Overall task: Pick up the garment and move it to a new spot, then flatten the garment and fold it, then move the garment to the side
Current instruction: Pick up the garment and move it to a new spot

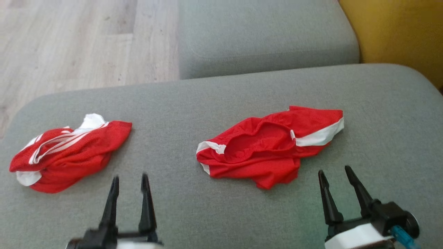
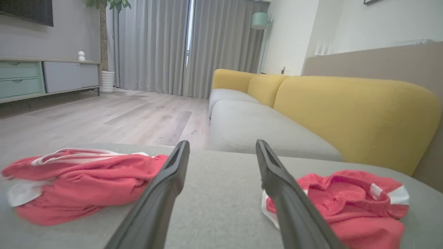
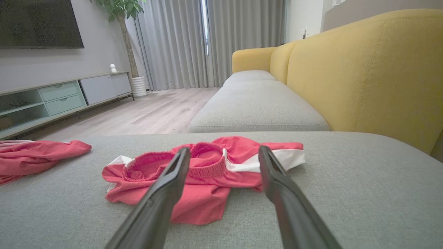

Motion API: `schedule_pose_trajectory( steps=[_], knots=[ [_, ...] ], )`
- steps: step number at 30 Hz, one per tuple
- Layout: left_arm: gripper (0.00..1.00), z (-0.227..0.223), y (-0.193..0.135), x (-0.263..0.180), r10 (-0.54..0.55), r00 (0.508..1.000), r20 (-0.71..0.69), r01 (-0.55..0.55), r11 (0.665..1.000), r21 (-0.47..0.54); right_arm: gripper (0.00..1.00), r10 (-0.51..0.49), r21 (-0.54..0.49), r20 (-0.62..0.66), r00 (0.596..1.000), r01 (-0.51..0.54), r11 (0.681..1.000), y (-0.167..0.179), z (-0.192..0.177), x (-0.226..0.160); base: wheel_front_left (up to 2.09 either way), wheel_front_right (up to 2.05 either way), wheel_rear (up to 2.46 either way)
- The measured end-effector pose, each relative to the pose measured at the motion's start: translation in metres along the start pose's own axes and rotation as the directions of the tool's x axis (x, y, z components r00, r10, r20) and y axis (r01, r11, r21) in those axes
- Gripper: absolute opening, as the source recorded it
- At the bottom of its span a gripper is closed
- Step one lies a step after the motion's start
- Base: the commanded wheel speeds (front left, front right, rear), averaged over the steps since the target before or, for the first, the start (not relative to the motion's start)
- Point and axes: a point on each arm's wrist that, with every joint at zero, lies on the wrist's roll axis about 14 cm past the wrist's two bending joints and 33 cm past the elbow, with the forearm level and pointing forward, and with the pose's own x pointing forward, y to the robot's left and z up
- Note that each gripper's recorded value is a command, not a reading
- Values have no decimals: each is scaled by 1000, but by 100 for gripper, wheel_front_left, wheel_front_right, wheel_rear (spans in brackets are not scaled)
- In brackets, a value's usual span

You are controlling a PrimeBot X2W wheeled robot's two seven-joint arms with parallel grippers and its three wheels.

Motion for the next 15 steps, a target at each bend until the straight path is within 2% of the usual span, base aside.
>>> schedule_pose_trajectory(
  steps=[6, 15],
  knots=[
    [100, -18, 13, -30, 50, 997, -61, -47, 998, 49, 100, 5, 4, -21, 1000, -5, 1000, 2, -7, -5, 0, 0, 0],
    [100, -18, 19, -33, 89, 994, -58, -85, 994, 71, 100, 12, 4, -19, 1000, -12, 1000, 4, -6, -5, 0, 0, 0]
  ],
)
